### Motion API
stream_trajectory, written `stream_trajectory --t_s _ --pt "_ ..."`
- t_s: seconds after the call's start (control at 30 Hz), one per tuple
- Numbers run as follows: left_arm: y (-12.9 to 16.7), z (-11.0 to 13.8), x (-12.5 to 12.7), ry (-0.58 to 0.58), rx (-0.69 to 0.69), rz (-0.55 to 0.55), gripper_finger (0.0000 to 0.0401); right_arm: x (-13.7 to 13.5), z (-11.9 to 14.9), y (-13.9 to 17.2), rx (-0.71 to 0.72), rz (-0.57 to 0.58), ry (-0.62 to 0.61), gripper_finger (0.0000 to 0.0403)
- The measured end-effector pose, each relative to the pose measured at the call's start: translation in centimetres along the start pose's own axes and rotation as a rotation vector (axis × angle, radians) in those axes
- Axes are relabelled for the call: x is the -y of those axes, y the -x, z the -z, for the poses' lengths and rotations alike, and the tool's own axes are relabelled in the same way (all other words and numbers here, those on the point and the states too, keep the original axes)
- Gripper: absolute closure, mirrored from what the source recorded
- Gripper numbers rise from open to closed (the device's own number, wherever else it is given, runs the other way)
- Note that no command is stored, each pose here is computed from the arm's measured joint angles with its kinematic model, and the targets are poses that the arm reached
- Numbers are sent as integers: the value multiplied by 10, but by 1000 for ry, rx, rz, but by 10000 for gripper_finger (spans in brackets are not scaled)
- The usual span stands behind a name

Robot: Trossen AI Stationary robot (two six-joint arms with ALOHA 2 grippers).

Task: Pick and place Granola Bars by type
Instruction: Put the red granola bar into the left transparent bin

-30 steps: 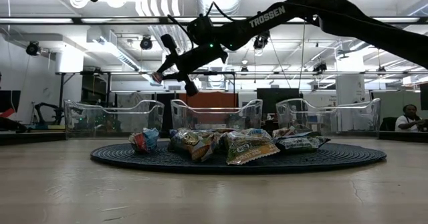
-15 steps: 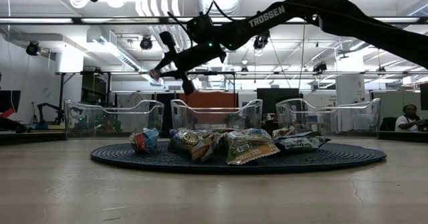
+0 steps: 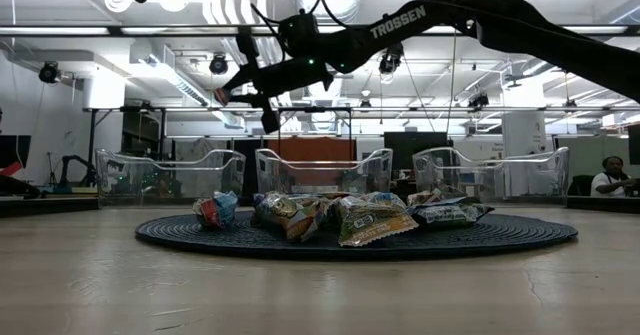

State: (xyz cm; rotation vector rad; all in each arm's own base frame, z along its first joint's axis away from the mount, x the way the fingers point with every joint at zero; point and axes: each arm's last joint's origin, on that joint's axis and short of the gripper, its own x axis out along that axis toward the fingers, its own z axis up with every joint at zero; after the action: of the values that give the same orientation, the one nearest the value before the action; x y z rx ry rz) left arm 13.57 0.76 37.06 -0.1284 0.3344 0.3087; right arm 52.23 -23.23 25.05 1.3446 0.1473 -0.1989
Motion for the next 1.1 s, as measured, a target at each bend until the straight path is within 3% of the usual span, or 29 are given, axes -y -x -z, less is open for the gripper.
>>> stream_trajectory --t_s 0.67,1.1 --pt "0 0 0 11 0 1 401 11 2 -1 2 78 -53 349" --pt "0 0 0 26 0 1 401 28 -13 5 36 125 -104 349"
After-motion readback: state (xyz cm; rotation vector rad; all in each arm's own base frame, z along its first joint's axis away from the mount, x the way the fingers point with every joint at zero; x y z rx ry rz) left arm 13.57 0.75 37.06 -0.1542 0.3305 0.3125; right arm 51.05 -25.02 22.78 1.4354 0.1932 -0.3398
